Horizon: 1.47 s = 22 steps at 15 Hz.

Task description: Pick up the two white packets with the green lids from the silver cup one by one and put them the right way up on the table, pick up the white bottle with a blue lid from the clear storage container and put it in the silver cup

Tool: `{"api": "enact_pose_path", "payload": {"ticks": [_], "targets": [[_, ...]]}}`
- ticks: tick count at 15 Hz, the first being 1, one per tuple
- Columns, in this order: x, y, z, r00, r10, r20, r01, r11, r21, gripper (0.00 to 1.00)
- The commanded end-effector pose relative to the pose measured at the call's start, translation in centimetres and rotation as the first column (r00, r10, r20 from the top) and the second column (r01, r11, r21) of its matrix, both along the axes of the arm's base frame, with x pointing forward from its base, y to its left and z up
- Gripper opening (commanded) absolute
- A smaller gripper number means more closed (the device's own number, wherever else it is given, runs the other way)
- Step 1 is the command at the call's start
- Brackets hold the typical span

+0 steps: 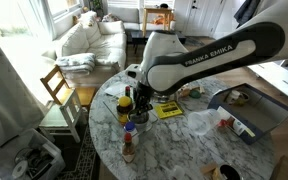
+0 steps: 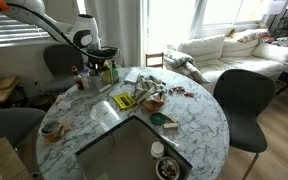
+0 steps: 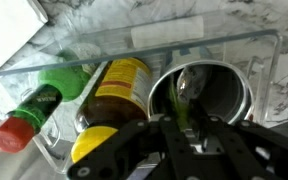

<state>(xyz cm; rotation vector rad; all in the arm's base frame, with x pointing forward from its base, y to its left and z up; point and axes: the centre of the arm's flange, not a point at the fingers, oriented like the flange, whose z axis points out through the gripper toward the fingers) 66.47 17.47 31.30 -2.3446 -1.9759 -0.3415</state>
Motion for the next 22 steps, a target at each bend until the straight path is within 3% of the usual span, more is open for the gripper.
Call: {"api": "enact_pose_path", "payload": {"ticks": [1,7,11,13,16,18,22], "targets": [[-0.9,0.0,0.7,0.999,0.013,-0.031,-0.014,0.999,-0.030,0.05],[-2.7,-1.1,7.5,1.000,0.005,0.023,-0.004,0.998,-0.058,0.05],[-4.2,-3.2,13.5,0.989,-0.079,0.122,0.088,0.994,-0.071,0.05],[-5.9,-5.1,16.5,0.970,-0.165,0.178,0.181,0.980,-0.081,0.05],[-8.5,-9.1,19.3,0.919,-0.324,0.224,0.348,0.934,-0.076,0.05],[-9.4,-11.4,18.0,0.878,-0.429,0.213,0.453,0.888,-0.077,0.05],[-10.8,-15.6,11.9,0.771,-0.614,0.168,0.629,0.775,-0.054,0.05]]}}
